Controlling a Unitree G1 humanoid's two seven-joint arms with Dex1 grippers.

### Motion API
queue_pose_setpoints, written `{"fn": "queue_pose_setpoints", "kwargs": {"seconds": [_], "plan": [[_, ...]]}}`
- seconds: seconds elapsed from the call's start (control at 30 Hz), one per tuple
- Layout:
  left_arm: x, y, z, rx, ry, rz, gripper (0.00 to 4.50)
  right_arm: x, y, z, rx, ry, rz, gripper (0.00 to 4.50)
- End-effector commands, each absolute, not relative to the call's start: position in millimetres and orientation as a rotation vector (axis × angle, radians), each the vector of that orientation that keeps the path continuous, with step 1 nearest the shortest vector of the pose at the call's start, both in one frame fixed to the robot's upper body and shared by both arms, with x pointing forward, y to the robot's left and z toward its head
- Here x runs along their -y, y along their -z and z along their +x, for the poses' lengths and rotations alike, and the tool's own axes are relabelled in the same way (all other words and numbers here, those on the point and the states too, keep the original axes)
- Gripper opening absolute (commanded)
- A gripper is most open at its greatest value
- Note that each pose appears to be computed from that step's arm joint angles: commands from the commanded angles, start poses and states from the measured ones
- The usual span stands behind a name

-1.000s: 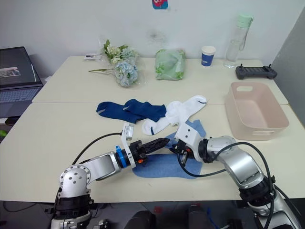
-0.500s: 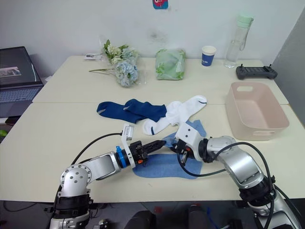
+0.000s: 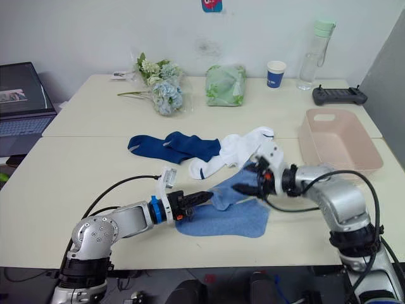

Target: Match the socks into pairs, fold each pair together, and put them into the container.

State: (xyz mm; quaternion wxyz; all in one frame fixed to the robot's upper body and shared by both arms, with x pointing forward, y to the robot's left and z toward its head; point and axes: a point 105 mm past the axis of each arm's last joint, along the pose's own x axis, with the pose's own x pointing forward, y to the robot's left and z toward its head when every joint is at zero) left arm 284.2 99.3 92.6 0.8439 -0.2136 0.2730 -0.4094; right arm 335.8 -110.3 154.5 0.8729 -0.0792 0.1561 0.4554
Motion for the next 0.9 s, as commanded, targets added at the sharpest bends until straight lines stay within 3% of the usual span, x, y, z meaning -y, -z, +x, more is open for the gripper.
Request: {"fn": "queue_pose_setpoints", "kwargs": {"seconds": [0.03, 0.23, 0.4, 0.53, 0.8, 0.9], "plan": [[-97.5, -98.6, 281.3, -0.535, 0.914, -0.353, 0.00, 136.5, -146.8, 367.8, -0.288, -0.795, -0.241, 4.08], [-97.4, -99.4, 282.8, -0.516, 0.931, -0.308, 0.00, 151.0, -125.5, 400.4, -0.338, -0.739, -0.250, 4.08], [-97.6, -98.7, 282.4, -0.511, 0.929, -0.294, 0.00, 149.8, -115.8, 403.8, -0.438, -0.808, -0.151, 4.08], [-95.5, -94.1, 279.8, -0.517, 0.925, -0.281, 0.00, 152.8, -112.5, 403.5, -0.465, -0.850, -0.121, 3.11], [-94.5, -92.6, 279.7, -0.509, 0.924, -0.267, 0.00, 147.6, -122.2, 396.2, -0.456, -0.946, -0.018, 0.23], [-98.0, -96.2, 284.5, -0.483, 0.914, -0.257, 0.00, 154.1, -125.9, 392.0, -0.456, -0.939, 0.017, 0.05]]}}
